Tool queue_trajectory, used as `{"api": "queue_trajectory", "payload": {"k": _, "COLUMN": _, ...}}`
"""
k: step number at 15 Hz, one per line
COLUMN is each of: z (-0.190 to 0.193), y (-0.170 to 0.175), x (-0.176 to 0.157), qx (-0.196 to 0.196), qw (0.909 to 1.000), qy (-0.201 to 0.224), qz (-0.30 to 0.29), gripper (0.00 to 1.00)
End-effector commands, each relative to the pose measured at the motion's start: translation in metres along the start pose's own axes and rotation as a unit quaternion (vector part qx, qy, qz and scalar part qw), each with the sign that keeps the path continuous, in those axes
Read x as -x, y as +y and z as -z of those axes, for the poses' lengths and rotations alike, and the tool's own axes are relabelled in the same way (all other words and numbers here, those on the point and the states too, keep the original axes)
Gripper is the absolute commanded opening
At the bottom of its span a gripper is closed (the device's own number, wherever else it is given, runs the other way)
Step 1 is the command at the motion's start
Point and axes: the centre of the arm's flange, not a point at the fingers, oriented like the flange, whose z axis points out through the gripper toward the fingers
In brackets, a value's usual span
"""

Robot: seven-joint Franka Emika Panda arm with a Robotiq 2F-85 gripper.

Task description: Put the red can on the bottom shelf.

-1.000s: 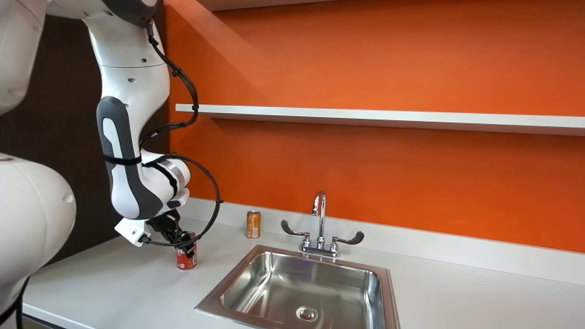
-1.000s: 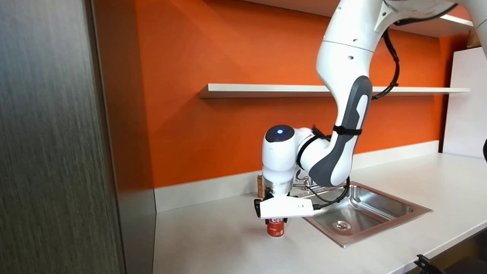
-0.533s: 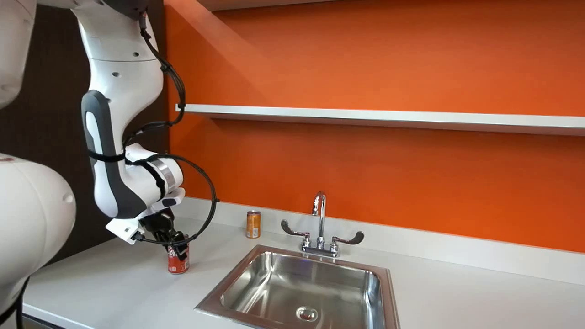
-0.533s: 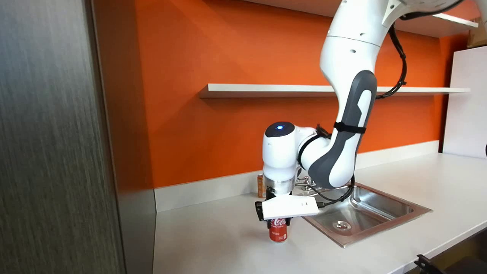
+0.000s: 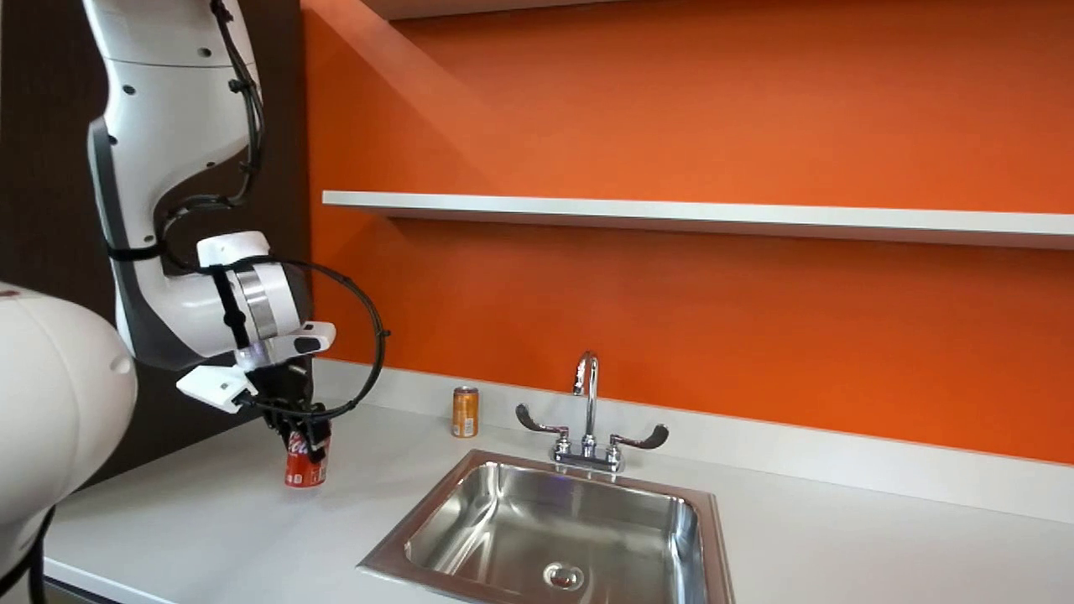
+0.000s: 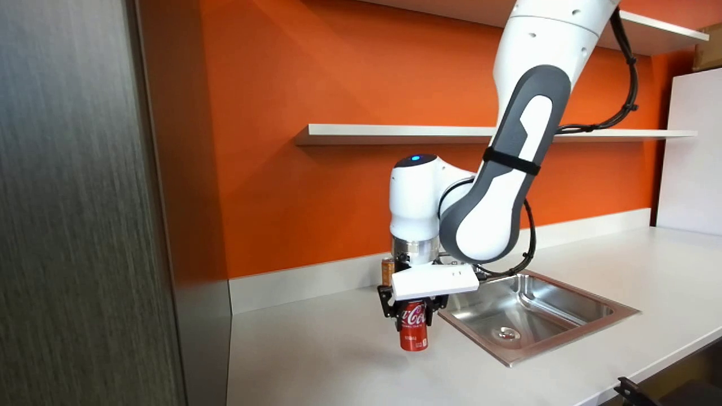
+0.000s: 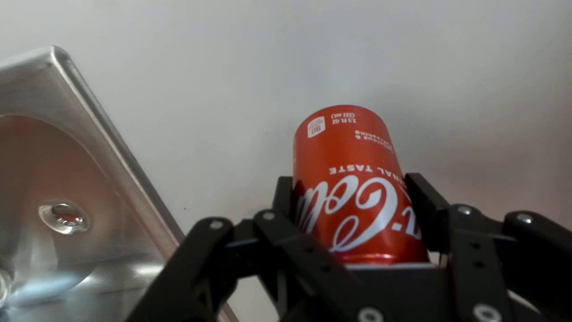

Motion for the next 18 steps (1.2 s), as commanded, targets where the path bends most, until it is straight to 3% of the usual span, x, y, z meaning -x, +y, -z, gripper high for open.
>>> {"api": "queue_trajectory", "payload": {"k": 1, "z": 0.070, "y": 0.010, "x": -0.019, "qx": 0.007, "qw": 0.9996, "qy": -0.007, "qz": 0.028, "gripper": 0.39}}
{"api": "queue_trajectory", "payload": {"k": 9, "z": 0.166, "y": 0.023, "x": -0.036, "qx": 0.019, "qw": 0.9978, "qy": -0.024, "qz": 0.059, "gripper": 0.39}}
{"api": "queue_trajectory", "payload": {"k": 18, "z": 0.282, "y": 0.028, "x": -0.046, "qx": 0.025, "qw": 0.9956, "qy": 0.053, "qz": 0.073, "gripper": 0.39}}
